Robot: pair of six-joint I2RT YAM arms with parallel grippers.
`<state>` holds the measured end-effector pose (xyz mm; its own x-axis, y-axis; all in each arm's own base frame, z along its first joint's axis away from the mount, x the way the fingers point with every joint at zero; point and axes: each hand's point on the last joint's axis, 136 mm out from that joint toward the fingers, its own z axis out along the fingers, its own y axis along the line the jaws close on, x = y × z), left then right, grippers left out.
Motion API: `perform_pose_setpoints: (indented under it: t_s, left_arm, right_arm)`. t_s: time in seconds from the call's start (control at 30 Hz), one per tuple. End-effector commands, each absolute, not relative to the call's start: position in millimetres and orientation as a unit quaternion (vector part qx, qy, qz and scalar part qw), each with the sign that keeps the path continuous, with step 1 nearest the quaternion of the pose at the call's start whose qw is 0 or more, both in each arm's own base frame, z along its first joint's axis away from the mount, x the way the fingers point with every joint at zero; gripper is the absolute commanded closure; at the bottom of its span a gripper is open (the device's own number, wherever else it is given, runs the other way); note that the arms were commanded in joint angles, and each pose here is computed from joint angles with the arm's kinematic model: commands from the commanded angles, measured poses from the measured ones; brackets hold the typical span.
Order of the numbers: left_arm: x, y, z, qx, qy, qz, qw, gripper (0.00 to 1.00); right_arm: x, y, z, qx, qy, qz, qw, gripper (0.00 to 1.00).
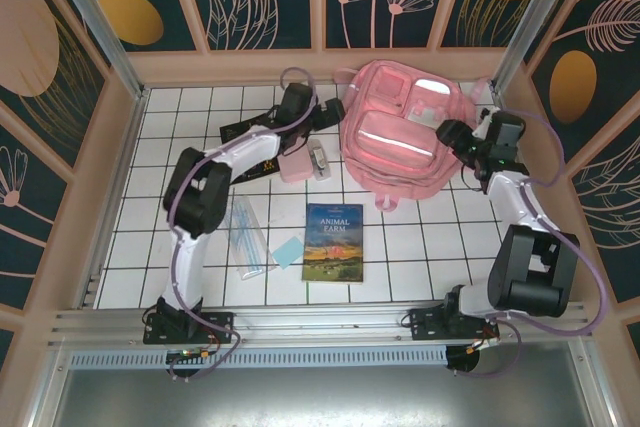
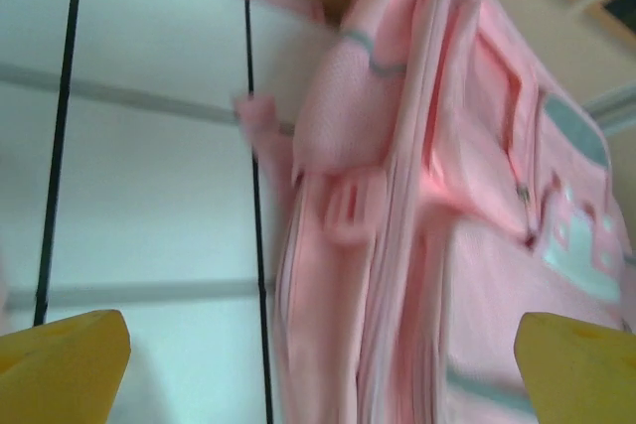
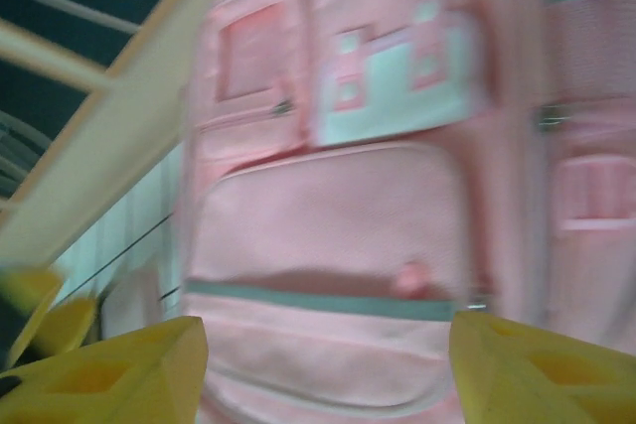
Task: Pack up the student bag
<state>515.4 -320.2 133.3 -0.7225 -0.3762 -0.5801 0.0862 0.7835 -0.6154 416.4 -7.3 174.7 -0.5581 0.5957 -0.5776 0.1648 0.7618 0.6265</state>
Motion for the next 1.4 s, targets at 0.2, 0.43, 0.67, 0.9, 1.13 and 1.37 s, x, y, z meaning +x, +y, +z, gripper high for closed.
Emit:
perform_pose_setpoints:
  t_s: [0.2,0.43,0.67,0.9,1.13,1.37]
  left_arm:
    - [412,-393,107,-0.109,0.844,-0.468,0.238,0.01]
    - [427,-417,84,-0.113,0.848,-0.464,0.228,0.01]
    - [482,-392,70,-0.099,0.875,-0.369,0.298,0.01]
    - [551,-344,87,-0.105,0.877,-0.295,0.364,0.01]
    - [568,-303,113,-0.083,0.885,-0.218,0.402,0.01]
    - [499,-290,114,-0.076,0.893,-0.264,0.355,0.01]
  right_arm:
    - [427,-29,75,0.283,0.856,0.273,0.336,0.3]
    - [416,56,60,0.248,0.851,0.364,0.286,0.39]
    - [387,151,71,0.203,0.854,0.409,0.251,0.53]
    - [368,182,113,0.14,0.856,0.424,0.259,0.47]
    - [387,95,151,0.152,0.882,0.294,0.337,0.32]
    - [390,14,120,0.251,0.866,0.259,0.345,0.31]
